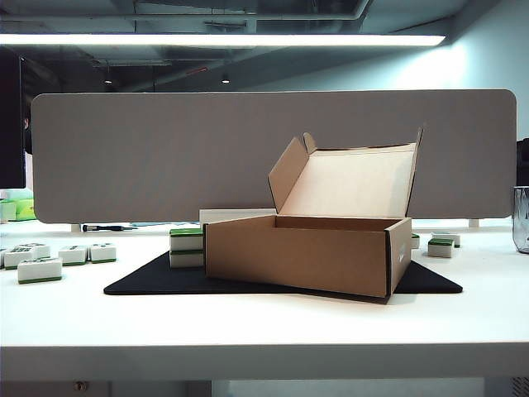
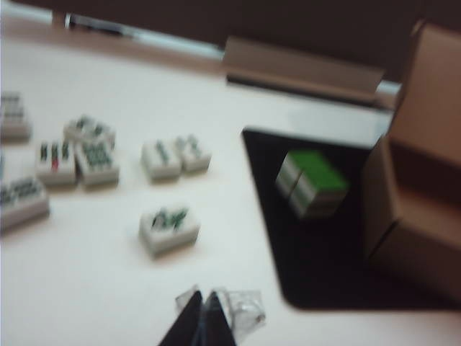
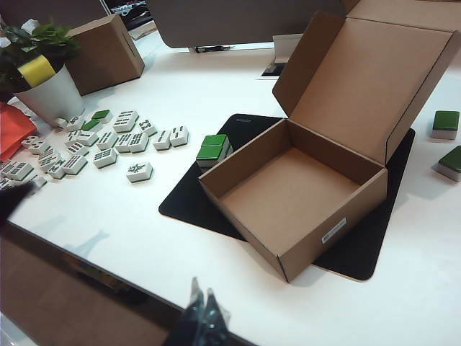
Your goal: Pick up four mahjong tiles and put them into the paper box.
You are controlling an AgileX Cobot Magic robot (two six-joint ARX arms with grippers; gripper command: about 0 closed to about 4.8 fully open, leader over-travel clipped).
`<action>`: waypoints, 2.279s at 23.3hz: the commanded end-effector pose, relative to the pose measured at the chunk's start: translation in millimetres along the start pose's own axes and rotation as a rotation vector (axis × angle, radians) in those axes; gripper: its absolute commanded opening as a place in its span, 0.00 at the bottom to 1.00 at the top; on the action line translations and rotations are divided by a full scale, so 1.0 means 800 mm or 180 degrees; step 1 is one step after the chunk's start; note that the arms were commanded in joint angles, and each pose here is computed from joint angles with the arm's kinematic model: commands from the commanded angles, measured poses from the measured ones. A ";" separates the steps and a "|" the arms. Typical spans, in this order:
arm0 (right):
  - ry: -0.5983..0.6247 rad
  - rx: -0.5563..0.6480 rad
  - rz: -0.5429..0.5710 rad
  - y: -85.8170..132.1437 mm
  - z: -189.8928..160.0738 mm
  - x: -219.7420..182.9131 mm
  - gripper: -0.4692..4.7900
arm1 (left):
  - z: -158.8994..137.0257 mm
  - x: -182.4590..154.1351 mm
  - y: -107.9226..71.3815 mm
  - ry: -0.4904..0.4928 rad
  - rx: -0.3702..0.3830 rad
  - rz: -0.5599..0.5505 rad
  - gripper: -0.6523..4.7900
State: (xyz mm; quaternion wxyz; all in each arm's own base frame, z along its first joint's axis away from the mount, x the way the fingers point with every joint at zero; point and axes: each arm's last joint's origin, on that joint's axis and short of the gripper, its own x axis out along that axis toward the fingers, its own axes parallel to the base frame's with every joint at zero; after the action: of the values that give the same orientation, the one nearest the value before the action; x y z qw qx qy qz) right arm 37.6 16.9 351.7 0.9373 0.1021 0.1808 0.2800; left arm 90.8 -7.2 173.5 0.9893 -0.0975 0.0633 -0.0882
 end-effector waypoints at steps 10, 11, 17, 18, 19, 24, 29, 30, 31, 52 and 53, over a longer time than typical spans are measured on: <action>-0.0032 -0.0029 0.0009 0.001 0.002 -0.001 0.09 | 0.169 0.014 -0.032 -0.0343 0.0782 -0.0138 0.11; -0.0032 -0.0029 0.0009 0.001 0.002 -0.001 0.09 | 0.181 0.023 -0.033 -0.0297 0.0821 -0.0188 0.11; -0.0032 -0.0027 0.0004 0.001 0.002 -0.001 0.09 | 0.241 0.100 -0.037 0.0052 0.0778 -0.0569 0.11; -0.0033 -0.0027 0.0005 0.001 0.002 -0.001 0.09 | 0.250 0.119 -0.037 0.0154 0.0755 -0.0685 0.11; -0.0033 -0.0027 0.0003 0.001 0.002 -0.001 0.09 | 0.255 0.131 -0.037 0.0211 0.0759 -0.0762 0.11; -0.0032 -0.0027 0.0003 0.001 0.002 -0.001 0.09 | 0.274 0.216 -0.037 0.0810 0.0698 -0.0915 0.11; -0.0034 -0.0027 0.0002 0.001 0.002 -0.001 0.09 | 0.279 0.279 -0.050 0.1271 0.0966 -0.1082 0.11; -0.0032 -0.0027 0.0004 0.001 0.002 -0.001 0.09 | 0.280 0.293 -0.055 0.1371 0.1033 -0.1138 0.11; -0.0030 -0.0024 -0.0001 0.000 0.002 -0.001 0.09 | 0.280 0.301 -0.059 0.1436 0.1090 -0.1174 0.11; 0.0043 0.0025 -0.0019 0.000 -0.002 -0.001 0.09 | 0.172 0.406 -0.115 0.2621 0.2842 -0.1854 0.86; 0.0052 0.0031 -0.0020 0.000 -0.002 -0.001 0.09 | 0.168 0.408 -0.115 0.2636 0.2868 -0.1885 0.89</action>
State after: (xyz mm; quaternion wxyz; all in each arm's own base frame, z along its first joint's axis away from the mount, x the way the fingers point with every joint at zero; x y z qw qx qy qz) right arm 37.0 16.6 349.6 0.9363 0.1048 0.1911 0.2754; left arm 413.0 -131.2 288.8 0.7677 0.3410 0.3727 -0.3941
